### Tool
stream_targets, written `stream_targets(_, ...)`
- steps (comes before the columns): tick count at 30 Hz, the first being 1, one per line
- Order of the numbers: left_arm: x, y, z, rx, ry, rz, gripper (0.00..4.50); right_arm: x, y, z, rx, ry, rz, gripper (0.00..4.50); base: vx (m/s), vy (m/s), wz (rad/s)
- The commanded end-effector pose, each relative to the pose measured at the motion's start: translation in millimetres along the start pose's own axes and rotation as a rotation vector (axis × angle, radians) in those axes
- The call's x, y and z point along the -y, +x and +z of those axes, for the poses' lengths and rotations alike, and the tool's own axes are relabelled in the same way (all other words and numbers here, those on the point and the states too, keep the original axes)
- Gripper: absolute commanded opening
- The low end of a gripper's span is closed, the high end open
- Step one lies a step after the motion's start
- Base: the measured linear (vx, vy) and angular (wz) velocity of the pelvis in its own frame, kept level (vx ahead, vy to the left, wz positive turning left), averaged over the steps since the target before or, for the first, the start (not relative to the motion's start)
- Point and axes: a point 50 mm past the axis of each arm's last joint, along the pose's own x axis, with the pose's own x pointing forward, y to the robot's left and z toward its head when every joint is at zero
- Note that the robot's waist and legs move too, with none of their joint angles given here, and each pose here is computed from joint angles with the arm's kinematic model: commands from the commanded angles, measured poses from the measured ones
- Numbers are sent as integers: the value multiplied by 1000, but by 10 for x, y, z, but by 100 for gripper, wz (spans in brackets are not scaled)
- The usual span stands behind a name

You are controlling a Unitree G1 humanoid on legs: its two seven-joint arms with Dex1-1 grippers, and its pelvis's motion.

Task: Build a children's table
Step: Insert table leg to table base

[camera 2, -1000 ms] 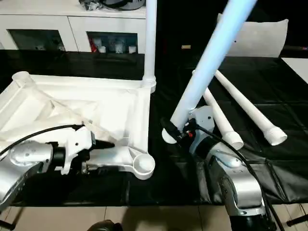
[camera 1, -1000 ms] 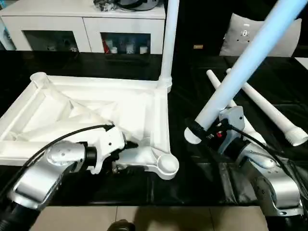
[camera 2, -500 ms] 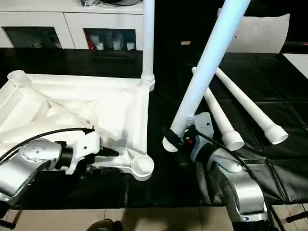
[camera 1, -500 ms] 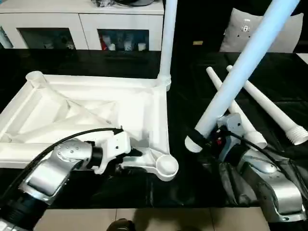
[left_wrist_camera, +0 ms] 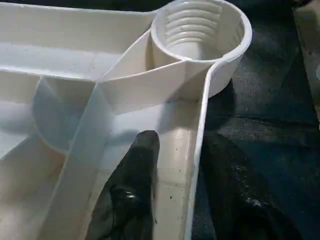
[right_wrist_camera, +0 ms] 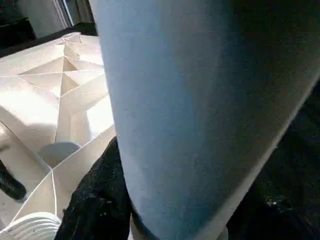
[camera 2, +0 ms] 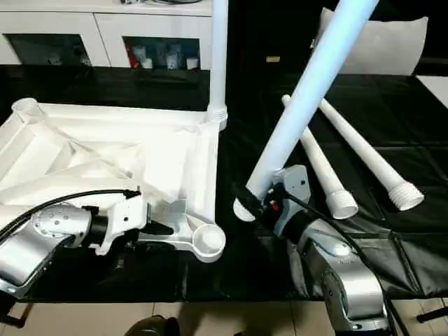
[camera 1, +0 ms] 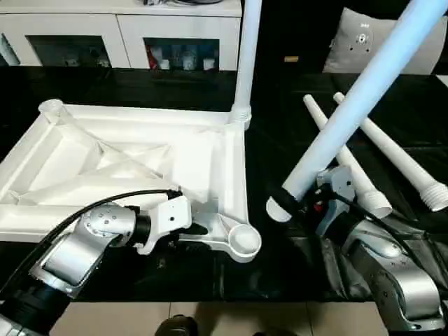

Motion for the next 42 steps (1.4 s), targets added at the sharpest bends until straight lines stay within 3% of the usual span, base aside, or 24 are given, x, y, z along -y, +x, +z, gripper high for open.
stream_targets(1, -10, -5, 6, -17, 16, -17, 116, 0, -13, 48, 23, -3, -1, 193, 0, 0, 0)
stream_targets(9, -41, -11, 5, -45, 34, -39, 40, 27, -13, 51, 26, -4, 7, 193, 0, 0, 0)
stream_targets(14, -103, 20, 12, -16, -33, 9, 3, 32, 6, 89, 36, -6, 13, 193, 0, 0, 0)
stream_targets(22, -454, 227, 128, 38, -133, 294, 0, 51, 99, 185, 48, -25, 19, 193, 0, 0, 0)
stream_targets(34, -491, 398, 177, 22, -28, 251, 0, 7, 222, 270, 37, -64, 89, 193, 0, 0, 0)
stream_targets(39, -395, 395, 147, -3, 113, 126, 0, -17, 322, 345, 34, -92, 151, 193, 0, 0, 0)
stream_targets(42, -344, 416, 161, 17, 137, 63, 0, -18, 367, 297, -23, -107, 188, 193, 0, 0, 0)
